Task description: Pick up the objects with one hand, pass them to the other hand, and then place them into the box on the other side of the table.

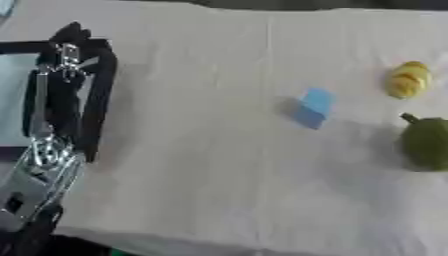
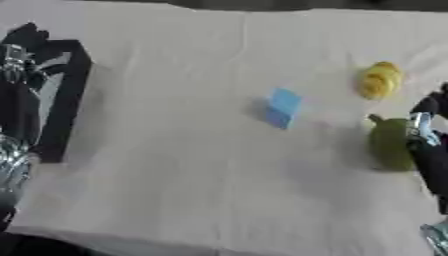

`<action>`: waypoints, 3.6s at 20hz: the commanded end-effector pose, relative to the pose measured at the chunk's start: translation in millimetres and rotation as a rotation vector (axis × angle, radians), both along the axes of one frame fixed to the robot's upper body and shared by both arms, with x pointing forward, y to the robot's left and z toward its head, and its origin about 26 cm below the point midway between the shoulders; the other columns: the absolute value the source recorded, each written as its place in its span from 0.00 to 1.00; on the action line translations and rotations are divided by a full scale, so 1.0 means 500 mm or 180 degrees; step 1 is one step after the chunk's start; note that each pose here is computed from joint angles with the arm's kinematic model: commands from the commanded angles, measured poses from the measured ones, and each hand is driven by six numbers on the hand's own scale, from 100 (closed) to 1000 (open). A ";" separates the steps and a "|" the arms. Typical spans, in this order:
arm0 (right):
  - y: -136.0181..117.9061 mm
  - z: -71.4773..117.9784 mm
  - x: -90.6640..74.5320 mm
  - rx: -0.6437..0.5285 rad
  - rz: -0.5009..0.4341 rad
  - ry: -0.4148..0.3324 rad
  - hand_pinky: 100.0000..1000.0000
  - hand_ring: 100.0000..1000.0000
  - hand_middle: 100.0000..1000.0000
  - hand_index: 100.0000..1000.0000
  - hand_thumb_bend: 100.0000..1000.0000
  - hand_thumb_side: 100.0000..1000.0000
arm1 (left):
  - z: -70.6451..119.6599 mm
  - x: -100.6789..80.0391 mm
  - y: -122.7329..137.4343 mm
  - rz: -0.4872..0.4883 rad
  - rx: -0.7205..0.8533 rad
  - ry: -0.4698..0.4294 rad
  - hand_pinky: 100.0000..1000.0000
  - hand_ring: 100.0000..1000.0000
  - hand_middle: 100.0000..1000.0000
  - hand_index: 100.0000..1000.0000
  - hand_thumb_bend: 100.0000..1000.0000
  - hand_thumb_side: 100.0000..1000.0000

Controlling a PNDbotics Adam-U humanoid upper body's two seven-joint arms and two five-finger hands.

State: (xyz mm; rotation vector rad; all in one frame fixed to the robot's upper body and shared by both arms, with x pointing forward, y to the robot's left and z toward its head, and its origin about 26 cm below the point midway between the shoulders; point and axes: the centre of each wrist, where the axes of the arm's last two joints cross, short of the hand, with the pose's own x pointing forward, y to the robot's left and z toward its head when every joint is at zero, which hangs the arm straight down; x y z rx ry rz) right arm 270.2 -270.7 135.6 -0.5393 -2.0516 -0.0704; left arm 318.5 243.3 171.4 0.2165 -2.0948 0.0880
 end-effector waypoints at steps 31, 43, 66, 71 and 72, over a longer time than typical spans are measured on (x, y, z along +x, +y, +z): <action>-0.154 0.128 -0.014 -0.2146 0.0028 0.1411 0.60 0.82 0.76 0.85 0.00 0.26 | 0.006 -0.005 0.018 0.0054 0.0167 0.0000 0.69 0.70 0.77 0.84 0.02 0.71; -0.146 0.158 -0.005 -0.2454 0.0364 0.2177 0.70 0.82 0.74 0.82 0.33 0.00 | 0.007 -0.004 0.012 0.0020 0.0167 0.0001 0.69 0.70 0.77 0.84 0.02 0.71; -0.112 0.115 -0.006 -0.2524 0.0126 0.2535 0.77 0.83 0.76 0.83 0.35 0.02 | 0.007 -0.004 0.000 -0.0071 0.0137 -0.0005 0.69 0.70 0.77 0.83 0.03 0.72; -0.103 0.111 -0.004 -0.2473 0.0187 0.2546 0.75 0.82 0.75 0.83 0.35 0.01 | 0.005 -0.003 -0.001 -0.0082 0.0125 0.0008 0.69 0.70 0.77 0.83 0.03 0.72; -0.101 0.112 -0.003 -0.2462 0.0179 0.2525 0.75 0.81 0.75 0.83 0.35 0.00 | 0.005 -0.003 -0.001 -0.0084 0.0122 0.0014 0.69 0.70 0.77 0.83 0.03 0.72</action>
